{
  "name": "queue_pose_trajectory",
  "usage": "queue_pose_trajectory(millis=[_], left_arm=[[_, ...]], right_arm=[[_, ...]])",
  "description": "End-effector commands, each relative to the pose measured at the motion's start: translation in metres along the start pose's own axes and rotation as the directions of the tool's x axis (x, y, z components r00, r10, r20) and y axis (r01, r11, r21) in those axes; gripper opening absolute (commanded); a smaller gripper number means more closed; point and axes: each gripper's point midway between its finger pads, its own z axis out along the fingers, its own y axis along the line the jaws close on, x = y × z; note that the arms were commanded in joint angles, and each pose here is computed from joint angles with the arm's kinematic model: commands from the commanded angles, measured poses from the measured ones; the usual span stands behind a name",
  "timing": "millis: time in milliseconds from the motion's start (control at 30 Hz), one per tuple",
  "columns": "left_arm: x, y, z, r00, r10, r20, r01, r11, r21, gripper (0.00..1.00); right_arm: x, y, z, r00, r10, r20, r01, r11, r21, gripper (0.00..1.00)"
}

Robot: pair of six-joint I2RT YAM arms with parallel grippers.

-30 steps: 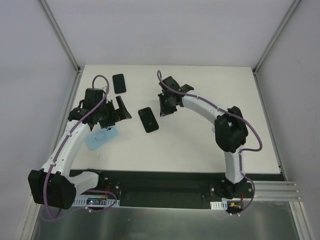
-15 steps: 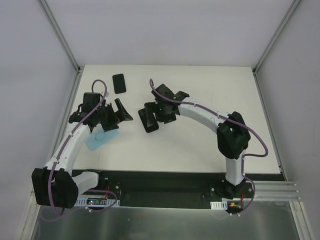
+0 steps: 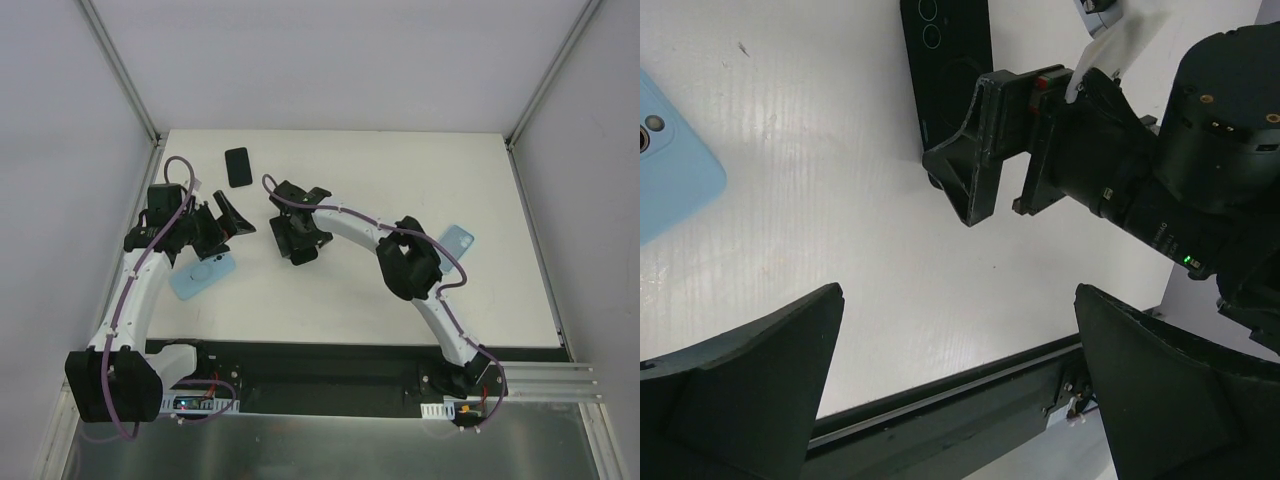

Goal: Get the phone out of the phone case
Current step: Pick up the phone at the center of the board.

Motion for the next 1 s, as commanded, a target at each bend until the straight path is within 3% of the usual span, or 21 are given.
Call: queue_pose_trajectory(millis=[0,400,567,700,867,967], left_arm=[[-0.002,-0.009,-0.006,1.0,0.022,0.005,-0.022,0.999,0.03,0.98],[-0.001,-0.005,-0.002,1.0,0.017,-0.013,-0.017,1.0,0.023,0.98],[-0.001,-0.007,-0.003,1.0,0.017,-0.014,-0.016,0.999,0.03,0.98],[-0.001,-0.009,-0.004,1.0,0.011,-0.014,-0.01,0.999,0.038,0.98],[0.0,-0.011,-0.007,1.0,0.012,-0.009,-0.011,0.999,0.047,0.98],[0.001,-0.011,-0.007,1.0,0.009,-0.01,-0.009,0.999,0.046,0.98]], right_arm=[[-0.002,-0.004,-0.003,0.999,-0.037,-0.005,0.038,0.998,0.048,0.96],[0.015,-0.017,0.014,0.992,-0.125,-0.024,0.127,0.968,0.217,0.99],[0.016,-0.008,0.011,0.992,-0.122,-0.018,0.123,0.977,0.173,0.87],[0.015,0.002,0.009,0.998,-0.066,-0.008,0.067,0.995,0.075,0.85],[0.015,-0.008,0.01,0.999,-0.05,-0.013,0.051,0.995,0.085,1.0],[0.022,-0.008,0.016,0.998,-0.04,-0.038,0.043,0.997,0.067,0.99]])
